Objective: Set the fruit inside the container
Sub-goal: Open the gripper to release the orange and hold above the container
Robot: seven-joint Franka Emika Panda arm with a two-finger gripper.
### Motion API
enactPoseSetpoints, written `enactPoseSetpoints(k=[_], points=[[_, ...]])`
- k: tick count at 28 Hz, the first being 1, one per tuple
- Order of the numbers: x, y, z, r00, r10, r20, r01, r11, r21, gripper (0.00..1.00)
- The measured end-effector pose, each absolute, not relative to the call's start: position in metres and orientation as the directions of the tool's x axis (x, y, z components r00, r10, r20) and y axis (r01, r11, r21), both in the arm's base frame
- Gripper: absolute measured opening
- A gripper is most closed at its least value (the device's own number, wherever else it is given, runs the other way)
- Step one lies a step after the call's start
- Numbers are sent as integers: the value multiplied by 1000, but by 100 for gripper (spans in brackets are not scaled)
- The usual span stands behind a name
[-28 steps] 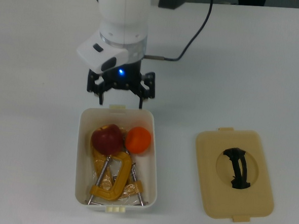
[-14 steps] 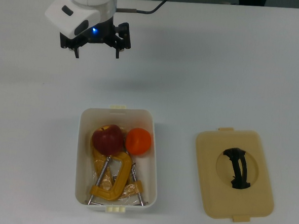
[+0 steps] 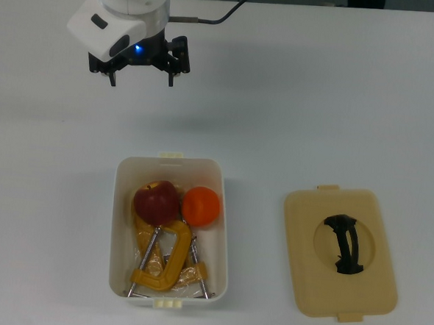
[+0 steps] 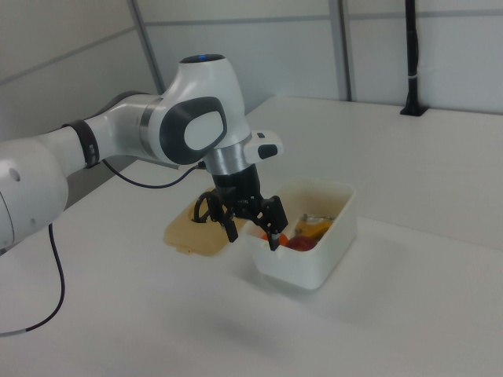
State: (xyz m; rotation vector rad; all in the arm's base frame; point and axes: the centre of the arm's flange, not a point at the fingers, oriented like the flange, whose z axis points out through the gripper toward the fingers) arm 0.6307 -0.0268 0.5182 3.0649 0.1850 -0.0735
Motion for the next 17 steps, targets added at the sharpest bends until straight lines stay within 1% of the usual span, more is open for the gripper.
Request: enactPoseSetpoints(k=[5, 17], points=[[629, -27, 517, 991, 117, -70, 122, -990, 65, 100], [628, -35, 517, 992, 104, -70, 109, -992, 65, 100]])
